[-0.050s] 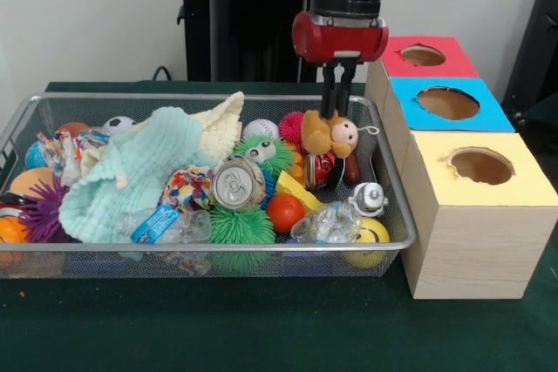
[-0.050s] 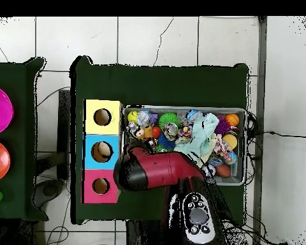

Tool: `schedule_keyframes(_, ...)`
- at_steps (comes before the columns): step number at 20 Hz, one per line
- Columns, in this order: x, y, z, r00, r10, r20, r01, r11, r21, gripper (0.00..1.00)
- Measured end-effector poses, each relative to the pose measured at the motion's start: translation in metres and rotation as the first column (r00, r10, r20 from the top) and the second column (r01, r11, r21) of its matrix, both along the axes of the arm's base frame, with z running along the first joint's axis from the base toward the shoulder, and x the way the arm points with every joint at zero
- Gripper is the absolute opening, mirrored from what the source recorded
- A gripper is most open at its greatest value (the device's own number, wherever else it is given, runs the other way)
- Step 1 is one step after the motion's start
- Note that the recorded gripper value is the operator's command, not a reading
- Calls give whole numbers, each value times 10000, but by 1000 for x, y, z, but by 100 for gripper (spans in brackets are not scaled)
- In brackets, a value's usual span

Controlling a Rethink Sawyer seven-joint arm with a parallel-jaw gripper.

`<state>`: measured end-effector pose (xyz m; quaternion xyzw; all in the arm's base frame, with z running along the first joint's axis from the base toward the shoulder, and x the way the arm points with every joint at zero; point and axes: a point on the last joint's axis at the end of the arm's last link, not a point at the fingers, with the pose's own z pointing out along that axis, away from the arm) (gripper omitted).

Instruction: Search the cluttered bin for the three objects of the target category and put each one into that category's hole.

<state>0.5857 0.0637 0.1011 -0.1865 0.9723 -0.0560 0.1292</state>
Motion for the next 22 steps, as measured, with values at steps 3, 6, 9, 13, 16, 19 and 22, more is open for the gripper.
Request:
schedule_keyframes(3, 5, 2, 16, 9999, -54, 163, 54, 10000, 16, 0)
schedule_keyframes(6, 7, 5, 31, 9994, -137, 325, 135, 9999, 71, 0)
schedule_keyframes(9, 4, 7, 44, 9987, -244, 456, 238, 9996, 131, 0)
schedule_keyframes(13, -5, 11, 59, 9979, -354, 546, 344, 9992, 186, 0)
schedule_keyframes(16, -21, 24, 71, 9982, -288, 524, 276, 9994, 231, 0)
schedule_keyframes(19, -30, 34, 74, 9987, -168, 481, 157, 9996, 227, 0)
schedule_keyframes(22, -49, 51, 76, 9994, 92, 329, -99, 9998, 199, 0)
